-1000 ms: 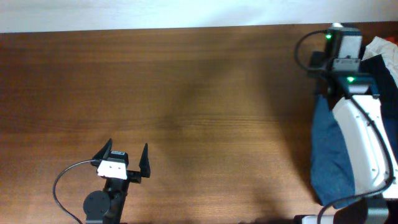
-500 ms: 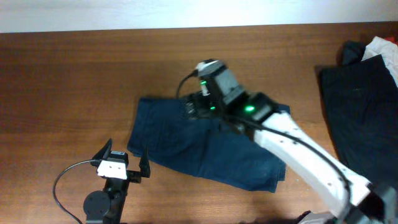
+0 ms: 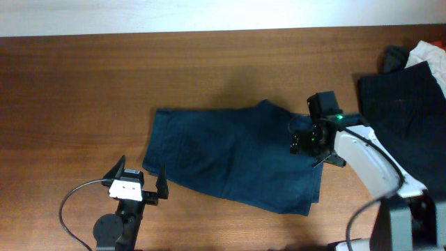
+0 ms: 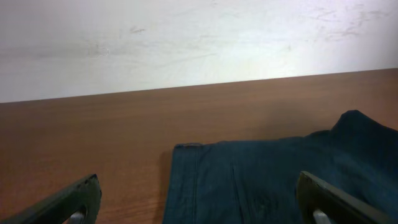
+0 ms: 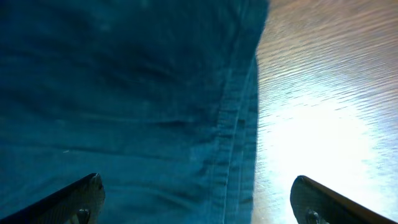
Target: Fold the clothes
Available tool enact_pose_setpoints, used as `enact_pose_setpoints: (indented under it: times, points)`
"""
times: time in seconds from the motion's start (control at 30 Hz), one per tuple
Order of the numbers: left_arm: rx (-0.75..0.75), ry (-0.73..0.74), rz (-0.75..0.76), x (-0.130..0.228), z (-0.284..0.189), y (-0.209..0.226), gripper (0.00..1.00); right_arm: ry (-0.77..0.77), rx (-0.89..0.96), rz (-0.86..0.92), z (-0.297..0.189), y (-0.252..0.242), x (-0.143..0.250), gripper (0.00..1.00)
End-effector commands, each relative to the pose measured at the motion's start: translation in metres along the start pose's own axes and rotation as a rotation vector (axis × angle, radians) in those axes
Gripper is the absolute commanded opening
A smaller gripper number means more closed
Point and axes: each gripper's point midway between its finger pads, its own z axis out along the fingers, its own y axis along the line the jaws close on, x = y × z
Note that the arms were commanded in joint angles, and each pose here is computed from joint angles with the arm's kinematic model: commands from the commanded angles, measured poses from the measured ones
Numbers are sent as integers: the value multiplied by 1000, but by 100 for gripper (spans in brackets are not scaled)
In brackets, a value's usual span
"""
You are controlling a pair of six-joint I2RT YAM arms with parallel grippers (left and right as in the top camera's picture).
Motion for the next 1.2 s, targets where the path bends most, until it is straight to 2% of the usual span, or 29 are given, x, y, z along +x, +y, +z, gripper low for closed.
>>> enact_pose_setpoints:
  times: [0.0, 0.13, 0.2, 0.27, 0.3, 0.37, 0.43, 0.57, 0.6, 0.63, 0.73, 0.8, 0.87, 0.97, 1.07, 1.1, 1.17]
  points:
    - [-10, 4, 14, 2, 0, 2, 99, 65, 29, 13, 31, -3, 8, 99]
    - [-10, 4, 14, 2, 0, 2, 99, 135, 66, 81, 63, -24, 7, 100]
    - [-10, 4, 14, 2, 0, 2, 99, 178, -65, 28, 71, -8, 9, 91]
    - [-10, 4, 14, 2, 0, 2, 99, 173, -101, 22, 72, -1, 7, 39]
    - [-10, 4, 14, 2, 0, 2, 99, 146, -110, 22, 73, 1, 0, 25]
    - [-10, 4, 14, 2, 0, 2, 99, 85, -128, 2, 73, 6, -16, 21]
    - [-10, 4, 14, 2, 0, 2, 99, -32, -110, -29, 61, 8, -54, 12]
    - [-10, 4, 14, 2, 0, 2, 99, -208, -113, -22, 21, 17, -118, 15]
    - [-10, 4, 14, 2, 0, 2, 99, -228, -106, -19, 14, 17, -126, 61]
    - [-10, 4, 14, 2, 0, 2, 99, -225, -104, -19, 9, 17, -128, 99]
    - [-10, 4, 14, 2, 0, 2, 99, -160, -53, -11, 1, 5, -118, 99]
    - [-10, 4, 14, 2, 0, 2, 99, -169, 37, 45, -13, -28, -129, 99]
    - [-10, 4, 14, 2, 0, 2, 99, -180, 48, 125, -16, -59, -140, 99]
    - [-20, 4, 15, 2, 0, 4, 99, -162, -12, 167, -14, -66, -140, 99]
    - [116, -27, 18, -5, -1, -20, 99, -146, -91, 161, -15, -53, -139, 99]
    - [219, -79, 18, -17, -5, -37, 99, -146, -91, 161, -15, -53, -139, 99]
    - [270, -156, -38, -51, -13, -45, 99, -146, -91, 161, -15, -53, -139, 99]
